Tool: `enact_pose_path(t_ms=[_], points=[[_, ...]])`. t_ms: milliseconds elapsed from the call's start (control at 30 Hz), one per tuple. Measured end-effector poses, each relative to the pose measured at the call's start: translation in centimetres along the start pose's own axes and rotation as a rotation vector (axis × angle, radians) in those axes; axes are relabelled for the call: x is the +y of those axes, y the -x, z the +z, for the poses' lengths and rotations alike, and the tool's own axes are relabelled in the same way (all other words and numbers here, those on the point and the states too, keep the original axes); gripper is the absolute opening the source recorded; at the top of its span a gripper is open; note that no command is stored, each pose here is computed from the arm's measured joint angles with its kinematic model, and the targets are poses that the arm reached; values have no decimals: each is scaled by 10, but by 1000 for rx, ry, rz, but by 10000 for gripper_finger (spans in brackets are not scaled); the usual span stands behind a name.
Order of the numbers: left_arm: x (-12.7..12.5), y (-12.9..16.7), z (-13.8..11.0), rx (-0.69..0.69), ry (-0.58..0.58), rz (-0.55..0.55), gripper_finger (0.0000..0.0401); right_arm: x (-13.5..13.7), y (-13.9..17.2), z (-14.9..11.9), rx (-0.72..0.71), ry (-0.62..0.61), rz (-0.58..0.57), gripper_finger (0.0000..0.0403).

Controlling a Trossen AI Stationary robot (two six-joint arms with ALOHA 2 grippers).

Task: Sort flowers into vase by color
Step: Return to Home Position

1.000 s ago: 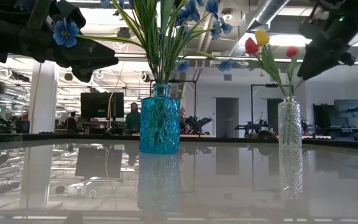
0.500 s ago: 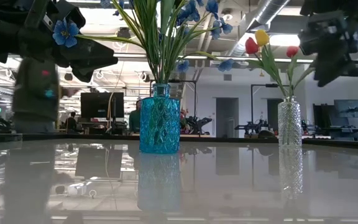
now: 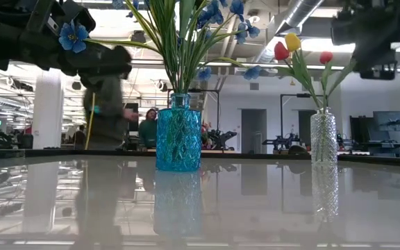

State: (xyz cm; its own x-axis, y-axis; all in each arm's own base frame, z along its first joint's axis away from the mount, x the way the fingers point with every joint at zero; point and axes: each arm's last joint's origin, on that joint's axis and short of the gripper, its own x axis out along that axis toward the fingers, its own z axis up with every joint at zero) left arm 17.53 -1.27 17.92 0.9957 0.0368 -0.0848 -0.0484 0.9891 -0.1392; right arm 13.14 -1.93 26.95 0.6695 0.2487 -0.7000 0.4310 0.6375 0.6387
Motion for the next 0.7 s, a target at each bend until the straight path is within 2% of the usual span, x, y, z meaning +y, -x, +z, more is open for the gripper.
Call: enact_pose_path(t_ms=[133, 333, 500, 600, 700], points=[[0, 0, -1, 10, 0, -16, 109, 13, -1, -3, -34, 137, 56, 136], [0, 0, -4, 43, -11, -6, 109, 32, -3, -12, -278, 391, 47, 136], [0, 0, -5, 49, -53, -5, 109, 37, -25, -23, -449, 591, 97, 136], [0, 0, -5, 53, -64, -4, 109, 32, -40, -30, -490, 651, 126, 131], [1, 0, -6, 65, -66, -2, 109, 22, -53, -37, -518, 658, 146, 123]])
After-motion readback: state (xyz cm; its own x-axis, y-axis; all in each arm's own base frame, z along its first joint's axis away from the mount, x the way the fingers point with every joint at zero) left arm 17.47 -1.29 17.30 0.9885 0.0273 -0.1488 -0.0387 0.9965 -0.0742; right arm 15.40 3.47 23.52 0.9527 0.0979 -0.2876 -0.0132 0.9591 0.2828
